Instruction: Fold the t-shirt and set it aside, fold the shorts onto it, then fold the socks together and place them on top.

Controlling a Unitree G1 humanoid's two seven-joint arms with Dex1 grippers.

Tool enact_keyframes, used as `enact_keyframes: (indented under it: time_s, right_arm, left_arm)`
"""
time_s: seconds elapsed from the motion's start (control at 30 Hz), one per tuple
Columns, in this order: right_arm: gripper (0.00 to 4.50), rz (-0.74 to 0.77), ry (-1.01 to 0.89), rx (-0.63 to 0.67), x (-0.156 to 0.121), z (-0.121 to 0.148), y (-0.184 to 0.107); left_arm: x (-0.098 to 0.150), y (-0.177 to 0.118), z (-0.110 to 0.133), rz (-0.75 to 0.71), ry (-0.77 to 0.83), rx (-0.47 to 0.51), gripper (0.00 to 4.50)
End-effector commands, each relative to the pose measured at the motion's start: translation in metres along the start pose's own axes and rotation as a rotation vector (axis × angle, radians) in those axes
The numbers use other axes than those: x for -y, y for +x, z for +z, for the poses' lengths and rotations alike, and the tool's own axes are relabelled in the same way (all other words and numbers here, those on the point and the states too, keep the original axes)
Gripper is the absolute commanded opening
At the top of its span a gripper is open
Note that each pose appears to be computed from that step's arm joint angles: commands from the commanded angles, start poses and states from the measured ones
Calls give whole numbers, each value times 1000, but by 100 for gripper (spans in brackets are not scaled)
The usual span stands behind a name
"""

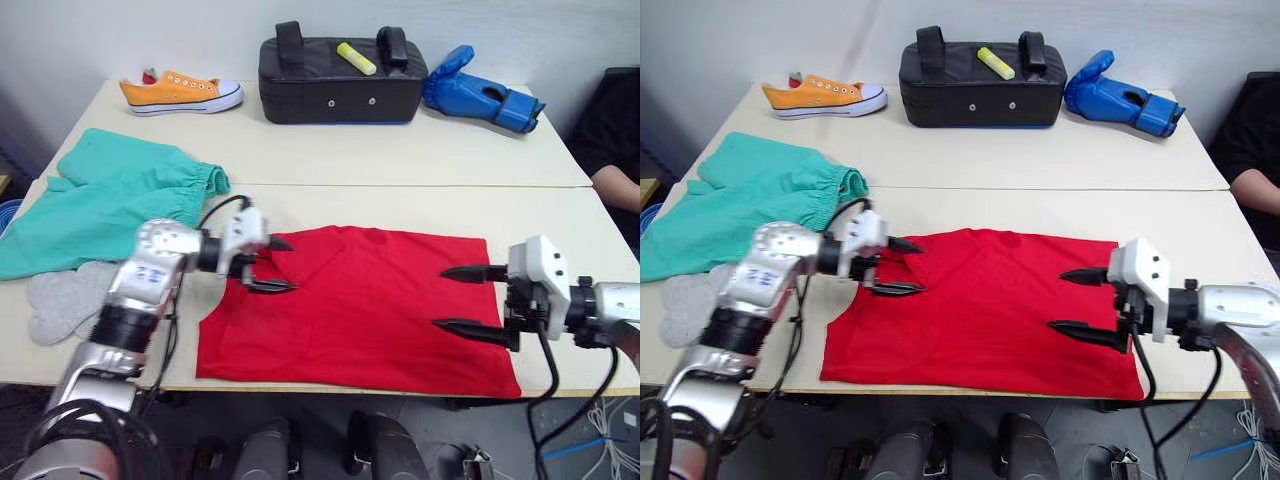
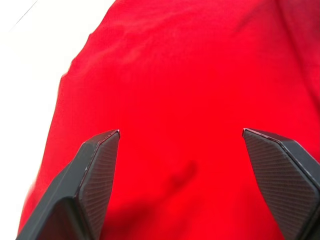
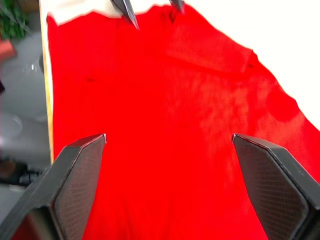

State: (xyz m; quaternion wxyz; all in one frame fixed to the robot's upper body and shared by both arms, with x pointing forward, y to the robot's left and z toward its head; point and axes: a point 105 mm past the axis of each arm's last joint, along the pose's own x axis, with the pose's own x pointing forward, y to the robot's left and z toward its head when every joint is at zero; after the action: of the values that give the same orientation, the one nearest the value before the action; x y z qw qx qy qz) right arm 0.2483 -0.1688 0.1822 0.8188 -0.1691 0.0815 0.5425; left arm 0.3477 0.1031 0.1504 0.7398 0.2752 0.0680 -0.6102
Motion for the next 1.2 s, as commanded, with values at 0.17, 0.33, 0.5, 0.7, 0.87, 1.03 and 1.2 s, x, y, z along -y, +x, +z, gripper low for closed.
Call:
enact_keyframes:
  time_s: [0.17, 0.33, 0.5, 0.7, 0.87, 1.03, 1.2]
  right_arm:
    - [408, 11, -36, 53, -6, 14, 20]
    - [408, 0, -40, 61, -5, 14, 23]
    - [408, -26, -38, 59, 0, 11, 24]
    - [408, -25, -39, 49, -1, 8, 26]
    - [408, -31, -37, 47, 0, 7, 25]
    - [408, -35, -36, 48, 0, 7, 24]
    - [408, -42, -31, 50, 1, 7, 24]
  left_arm:
    - [1, 12, 7, -26, 133, -61, 411]
    - [1, 8, 4, -25, 174, -119, 411]
    - [1, 6, 0, -27, 147, -142, 349]
    - [3, 9, -9, -43, 142, -181, 145]
    - [2, 5, -17, -35, 131, -196, 84]
    - [3, 4, -21, -40, 133, -203, 84]
    - [4, 2, -22, -47, 143, -196, 146]
